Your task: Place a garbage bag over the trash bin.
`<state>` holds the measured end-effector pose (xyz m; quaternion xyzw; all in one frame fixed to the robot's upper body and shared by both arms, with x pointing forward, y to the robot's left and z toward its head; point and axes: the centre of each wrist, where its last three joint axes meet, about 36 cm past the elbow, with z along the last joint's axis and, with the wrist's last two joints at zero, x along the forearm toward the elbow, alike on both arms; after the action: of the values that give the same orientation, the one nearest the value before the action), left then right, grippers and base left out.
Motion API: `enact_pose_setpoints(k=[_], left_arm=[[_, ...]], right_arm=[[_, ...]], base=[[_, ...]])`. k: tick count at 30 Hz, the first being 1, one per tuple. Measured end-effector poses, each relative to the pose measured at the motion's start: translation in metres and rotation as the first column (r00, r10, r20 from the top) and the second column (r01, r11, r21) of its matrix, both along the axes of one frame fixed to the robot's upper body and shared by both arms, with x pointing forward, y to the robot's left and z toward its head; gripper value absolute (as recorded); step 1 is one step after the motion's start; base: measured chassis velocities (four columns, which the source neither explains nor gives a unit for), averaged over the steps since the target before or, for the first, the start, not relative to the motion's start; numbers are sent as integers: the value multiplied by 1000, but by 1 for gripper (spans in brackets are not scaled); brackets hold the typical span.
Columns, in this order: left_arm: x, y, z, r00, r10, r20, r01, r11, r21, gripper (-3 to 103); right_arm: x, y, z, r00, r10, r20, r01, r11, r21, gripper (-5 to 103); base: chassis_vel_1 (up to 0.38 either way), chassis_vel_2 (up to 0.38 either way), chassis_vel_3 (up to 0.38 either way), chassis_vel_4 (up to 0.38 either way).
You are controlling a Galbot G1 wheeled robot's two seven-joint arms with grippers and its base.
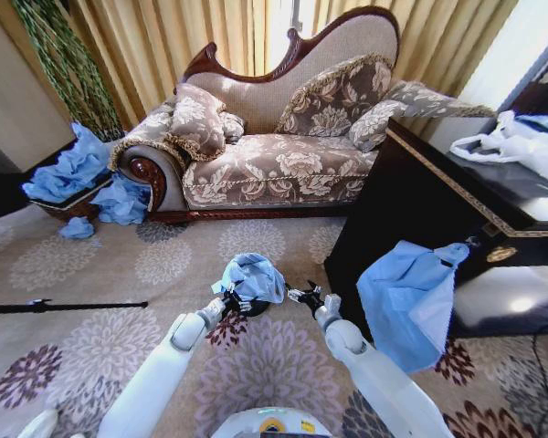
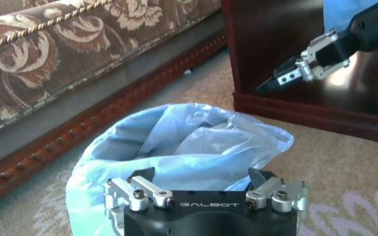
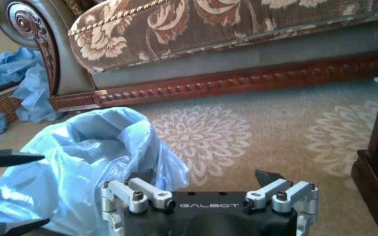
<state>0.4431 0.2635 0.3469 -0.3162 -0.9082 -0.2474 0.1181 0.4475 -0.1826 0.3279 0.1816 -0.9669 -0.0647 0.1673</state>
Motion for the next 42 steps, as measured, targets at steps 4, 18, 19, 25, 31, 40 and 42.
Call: enact_pose_setpoints(k=[4,18,19,25,31,40,42], left_arm=[[-2,-1,-1,1000,5,0,-5,1000,-4,97],[-4,-1,0,1000,12,4,-12,1000,-8,93],[-3,-1,-1,1000,14,4,-14,1000,-7,93],[0,-4,-3,1000,20,2,-20,1000,-17,75],[0,-5,-6,1000,23,-5,-23,1000,-18,52],[1,-3,-8,1000,24,-7,-24,1000,-15,52],[1,-3,-8,1000,24,-7,-24,1000,-16,52]], right_arm=[[1,3,0,1000,5,-1,-5,1000,0,100],[1,5,-4,1000,10,-3,-10,1000,-9,100],[1,5,-4,1000,9,-3,-9,1000,-9,100],[-2,3,-5,1000,8,-6,-8,1000,-12,100],[-3,2,-6,1000,8,-8,-8,1000,-14,100],[-4,1,-7,1000,6,-8,-7,1000,-18,100],[-4,0,-7,1000,7,-8,-7,1000,-20,100]], base=[[0,0,0,0],[0,0,0,0],[0,0,0,0],[0,0,0,0],[0,0,0,0],[0,0,0,0],[0,0,0,0]])
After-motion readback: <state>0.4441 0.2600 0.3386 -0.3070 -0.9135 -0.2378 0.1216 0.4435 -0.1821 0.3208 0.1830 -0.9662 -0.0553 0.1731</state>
